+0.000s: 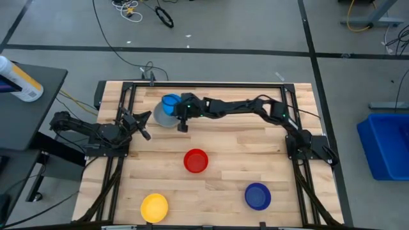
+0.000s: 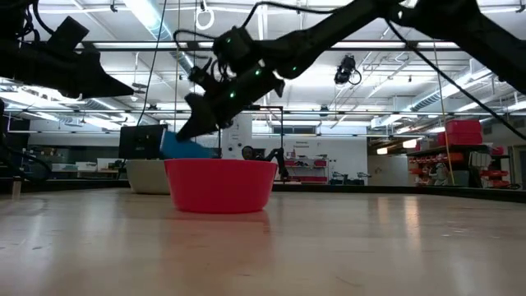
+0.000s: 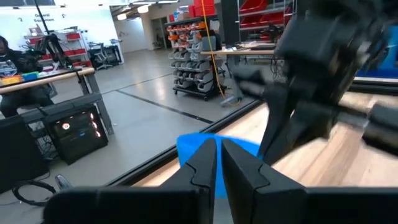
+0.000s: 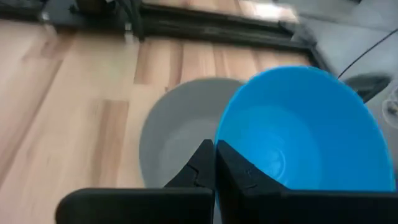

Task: Nest bowls inside each other
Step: Stack the light blue bowl on top of the gray bowl

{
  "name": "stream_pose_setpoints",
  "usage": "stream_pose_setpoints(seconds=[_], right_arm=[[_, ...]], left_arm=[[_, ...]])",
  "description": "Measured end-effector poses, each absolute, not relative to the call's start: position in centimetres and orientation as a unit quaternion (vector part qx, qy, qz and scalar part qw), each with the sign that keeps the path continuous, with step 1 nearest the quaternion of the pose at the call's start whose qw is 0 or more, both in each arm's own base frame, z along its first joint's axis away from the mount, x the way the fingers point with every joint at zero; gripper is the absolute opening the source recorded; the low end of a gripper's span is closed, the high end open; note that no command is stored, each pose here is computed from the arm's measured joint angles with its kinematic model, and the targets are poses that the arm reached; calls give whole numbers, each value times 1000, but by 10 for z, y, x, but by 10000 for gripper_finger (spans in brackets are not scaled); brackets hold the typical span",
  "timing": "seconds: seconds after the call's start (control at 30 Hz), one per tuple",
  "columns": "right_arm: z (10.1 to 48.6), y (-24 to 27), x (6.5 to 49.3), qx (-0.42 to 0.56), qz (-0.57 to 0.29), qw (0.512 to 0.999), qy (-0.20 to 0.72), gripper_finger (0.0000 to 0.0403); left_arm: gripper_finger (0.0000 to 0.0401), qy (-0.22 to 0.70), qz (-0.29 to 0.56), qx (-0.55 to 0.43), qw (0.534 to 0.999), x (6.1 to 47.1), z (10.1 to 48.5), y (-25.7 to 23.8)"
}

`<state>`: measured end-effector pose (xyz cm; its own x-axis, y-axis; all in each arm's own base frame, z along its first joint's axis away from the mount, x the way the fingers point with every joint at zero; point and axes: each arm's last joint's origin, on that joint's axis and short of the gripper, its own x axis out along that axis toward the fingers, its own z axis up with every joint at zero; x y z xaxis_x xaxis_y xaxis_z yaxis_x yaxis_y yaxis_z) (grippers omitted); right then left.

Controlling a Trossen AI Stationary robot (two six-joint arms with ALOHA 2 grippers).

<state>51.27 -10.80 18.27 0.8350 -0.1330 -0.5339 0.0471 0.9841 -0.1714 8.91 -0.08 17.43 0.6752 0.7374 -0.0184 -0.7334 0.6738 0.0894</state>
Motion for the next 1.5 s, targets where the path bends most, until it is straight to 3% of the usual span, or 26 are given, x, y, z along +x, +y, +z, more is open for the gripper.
stream_pose_setpoints(seconds=[0.37, 0.63, 0.93, 1.07, 1.33, 1.5], right_arm=[[159, -107, 501, -13, -30, 914, 405, 0], [152, -106, 482, 8, -76, 858, 507, 0], [147, -105, 477, 13, -78, 840, 537, 7], [145, -107, 484, 9, -80, 859, 506, 51], [149, -106, 487, -23, -103, 868, 486, 198], [181, -95, 488, -57, -122, 875, 466, 231]], left_arm=[[32, 23, 399, 32, 916, 89, 175, -1], [32, 21, 399, 29, 916, 89, 175, -1], [32, 19, 384, 23, 923, 90, 175, -2], [32, 17, 383, 19, 923, 90, 175, -2], [32, 20, 383, 21, 923, 90, 175, -2], [32, 21, 378, 21, 925, 90, 175, -2]])
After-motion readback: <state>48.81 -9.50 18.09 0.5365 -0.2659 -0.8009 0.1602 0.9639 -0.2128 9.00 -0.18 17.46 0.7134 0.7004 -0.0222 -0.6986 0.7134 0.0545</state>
